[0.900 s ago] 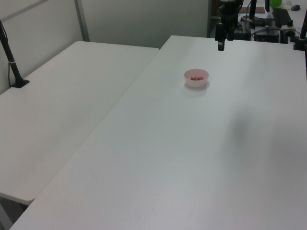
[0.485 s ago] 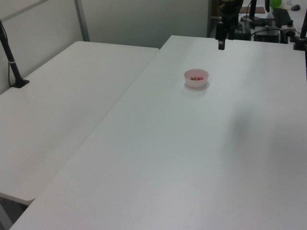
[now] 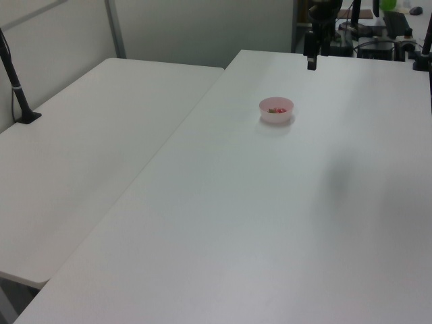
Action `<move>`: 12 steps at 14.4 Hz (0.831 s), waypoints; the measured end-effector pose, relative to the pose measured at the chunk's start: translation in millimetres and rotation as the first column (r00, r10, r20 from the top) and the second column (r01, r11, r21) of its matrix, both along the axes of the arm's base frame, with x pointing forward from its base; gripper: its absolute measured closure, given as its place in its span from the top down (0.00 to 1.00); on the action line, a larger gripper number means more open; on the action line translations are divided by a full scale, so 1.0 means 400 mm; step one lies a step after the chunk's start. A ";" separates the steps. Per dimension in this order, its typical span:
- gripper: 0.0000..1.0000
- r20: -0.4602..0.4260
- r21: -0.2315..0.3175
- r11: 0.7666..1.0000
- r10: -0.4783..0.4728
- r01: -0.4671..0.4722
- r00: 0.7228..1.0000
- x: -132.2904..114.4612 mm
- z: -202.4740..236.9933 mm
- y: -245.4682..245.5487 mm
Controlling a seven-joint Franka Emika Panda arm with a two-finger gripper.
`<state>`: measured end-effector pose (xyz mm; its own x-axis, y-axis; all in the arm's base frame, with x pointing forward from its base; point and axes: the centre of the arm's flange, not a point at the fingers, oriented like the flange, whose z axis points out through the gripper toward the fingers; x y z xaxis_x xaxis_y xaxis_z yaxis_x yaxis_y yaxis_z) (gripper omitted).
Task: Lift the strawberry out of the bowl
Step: 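Move the gripper down over the pink bowl toward the strawberry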
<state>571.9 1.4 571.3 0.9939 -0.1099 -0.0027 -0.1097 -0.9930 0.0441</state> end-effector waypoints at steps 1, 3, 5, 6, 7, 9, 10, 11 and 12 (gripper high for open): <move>1.00 0.003 0.000 1.000 -0.002 0.002 1.000 0.001 0.004 -0.010; 1.00 0.023 -0.003 1.000 -0.022 0.022 0.999 0.013 0.011 -0.071; 1.00 0.070 -0.014 1.000 -0.008 0.009 0.998 0.053 -0.019 -0.135; 1.00 0.087 -0.023 1.000 -0.011 0.013 0.996 0.079 -0.050 -0.166; 1.00 0.102 -0.035 0.999 -0.021 0.024 0.995 0.108 -0.094 -0.200; 1.00 0.137 -0.069 0.997 -0.025 0.035 0.990 0.178 -0.213 -0.262; 1.00 0.143 -0.082 0.996 -0.019 0.031 0.989 0.202 -0.261 -0.275; 1.00 0.150 -0.093 0.995 -0.015 0.029 0.989 0.223 -0.308 -0.281; 0.99 0.161 -0.104 0.994 -0.009 0.026 0.987 0.245 -0.358 -0.285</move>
<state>669.9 -112.6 428.3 0.9785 -0.1181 0.1688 -0.1407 -0.9817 0.1286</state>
